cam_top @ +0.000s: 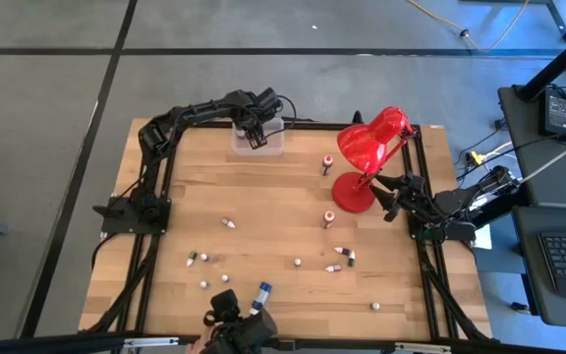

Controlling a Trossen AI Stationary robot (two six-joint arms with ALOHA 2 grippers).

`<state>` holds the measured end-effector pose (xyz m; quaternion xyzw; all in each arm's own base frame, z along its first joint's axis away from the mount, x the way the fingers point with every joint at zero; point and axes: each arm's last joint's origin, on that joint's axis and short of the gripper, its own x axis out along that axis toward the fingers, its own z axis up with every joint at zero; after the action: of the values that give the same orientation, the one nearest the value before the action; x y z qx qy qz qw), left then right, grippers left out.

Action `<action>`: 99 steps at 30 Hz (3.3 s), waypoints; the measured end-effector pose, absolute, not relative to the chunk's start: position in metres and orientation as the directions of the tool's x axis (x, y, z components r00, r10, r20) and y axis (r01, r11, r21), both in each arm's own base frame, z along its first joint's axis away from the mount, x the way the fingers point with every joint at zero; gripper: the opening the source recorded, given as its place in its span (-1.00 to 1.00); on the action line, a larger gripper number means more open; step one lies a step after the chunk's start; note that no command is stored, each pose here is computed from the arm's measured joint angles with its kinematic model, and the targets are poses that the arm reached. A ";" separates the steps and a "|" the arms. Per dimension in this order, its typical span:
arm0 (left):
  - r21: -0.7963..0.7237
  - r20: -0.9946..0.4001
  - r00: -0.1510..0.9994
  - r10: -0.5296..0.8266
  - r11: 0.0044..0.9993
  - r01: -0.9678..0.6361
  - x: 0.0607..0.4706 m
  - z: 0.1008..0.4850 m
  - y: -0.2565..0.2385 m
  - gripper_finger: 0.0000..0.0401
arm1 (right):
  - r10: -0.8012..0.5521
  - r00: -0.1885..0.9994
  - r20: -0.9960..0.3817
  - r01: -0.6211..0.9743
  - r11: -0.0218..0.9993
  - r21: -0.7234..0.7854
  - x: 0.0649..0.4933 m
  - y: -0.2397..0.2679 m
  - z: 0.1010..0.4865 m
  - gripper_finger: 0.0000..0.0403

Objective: Pick & Place food coloring
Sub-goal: Put the bottom large orange food coloring bottle into the transparent bin, then put the top small pink food coloring bottle into the transparent bin

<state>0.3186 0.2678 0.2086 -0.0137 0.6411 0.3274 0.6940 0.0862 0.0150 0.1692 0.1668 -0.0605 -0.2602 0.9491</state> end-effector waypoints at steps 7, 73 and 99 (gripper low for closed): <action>0.404 -0.898 -0.040 0.439 0.782 -0.474 0.318 0.209 0.269 -0.12 | -0.514 0.857 0.028 0.474 0.809 0.347 0.086 0.015 0.169 0.18; -0.074 -0.898 0.435 0.066 0.952 -0.297 0.365 0.341 -0.004 0.12 | -0.483 0.875 0.032 0.436 0.815 0.381 0.087 0.016 0.170 0.18; 0.217 -0.973 -0.174 0.152 0.857 -0.467 0.293 0.207 -0.077 0.12 | -0.467 0.883 0.035 0.398 0.787 0.471 0.087 0.016 0.170 0.18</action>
<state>0.2935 -0.0766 0.2073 -0.1085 0.7263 0.2442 0.6333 0.0870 0.0164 0.1699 0.2318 -0.0750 -0.2295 0.9423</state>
